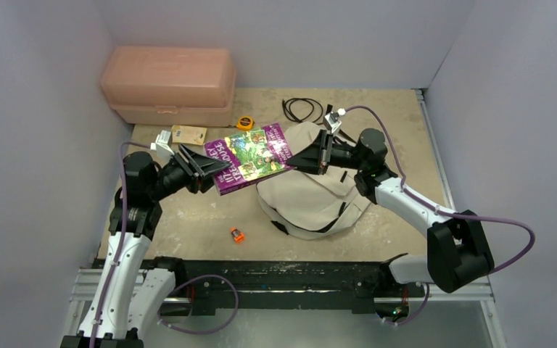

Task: Pack the student bag
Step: Pick up the book from the center of the board, then place the book in the student bag.

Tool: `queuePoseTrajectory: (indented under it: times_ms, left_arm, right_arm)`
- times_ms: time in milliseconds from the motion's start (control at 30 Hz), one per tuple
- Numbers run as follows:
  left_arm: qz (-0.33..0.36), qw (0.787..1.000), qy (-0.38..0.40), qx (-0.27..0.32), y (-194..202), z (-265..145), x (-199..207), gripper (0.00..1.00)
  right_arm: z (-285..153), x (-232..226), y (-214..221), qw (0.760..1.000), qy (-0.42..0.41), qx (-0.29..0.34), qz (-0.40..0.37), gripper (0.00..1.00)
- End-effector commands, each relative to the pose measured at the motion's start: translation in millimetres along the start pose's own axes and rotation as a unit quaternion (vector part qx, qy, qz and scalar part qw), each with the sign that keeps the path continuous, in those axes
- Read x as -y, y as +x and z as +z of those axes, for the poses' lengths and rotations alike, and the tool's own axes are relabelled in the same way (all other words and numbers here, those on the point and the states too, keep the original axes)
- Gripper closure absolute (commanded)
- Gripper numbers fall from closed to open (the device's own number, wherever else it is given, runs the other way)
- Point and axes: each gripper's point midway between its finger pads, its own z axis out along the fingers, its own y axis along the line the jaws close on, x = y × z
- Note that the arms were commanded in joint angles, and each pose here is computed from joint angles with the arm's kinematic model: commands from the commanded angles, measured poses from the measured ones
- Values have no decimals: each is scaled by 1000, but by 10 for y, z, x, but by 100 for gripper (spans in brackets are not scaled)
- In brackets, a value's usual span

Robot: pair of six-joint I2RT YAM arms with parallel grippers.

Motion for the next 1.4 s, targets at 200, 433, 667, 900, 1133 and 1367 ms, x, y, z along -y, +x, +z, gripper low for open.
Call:
queuePoseTrajectory:
  times_ms: [200, 433, 667, 900, 1133, 1367]
  left_arm:
    - [32, 999, 0, -14, 21, 42, -16, 51]
    - [41, 999, -13, -15, 45, 20, -65, 88]
    - [80, 989, -106, 68, -64, -284, -194, 100]
    - [104, 934, -268, 212, -314, -995, -420, 100]
    - [106, 914, -312, 236, -343, -1173, -567, 100]
    - [100, 927, -291, 214, -249, -1082, -616, 100]
  right_arm:
    - [25, 23, 38, 994, 57, -53, -77, 95]
    - [90, 37, 50, 989, 71, -76, -102, 88]
    - [-195, 470, -274, 943, 269, -13, -196, 40]
    - [-593, 730, -340, 862, 402, 22, -309, 6]
    - [-264, 999, 311, 756, 481, -62, -439, 5]
    - [-134, 1482, 792, 607, 568, -166, -531, 5]
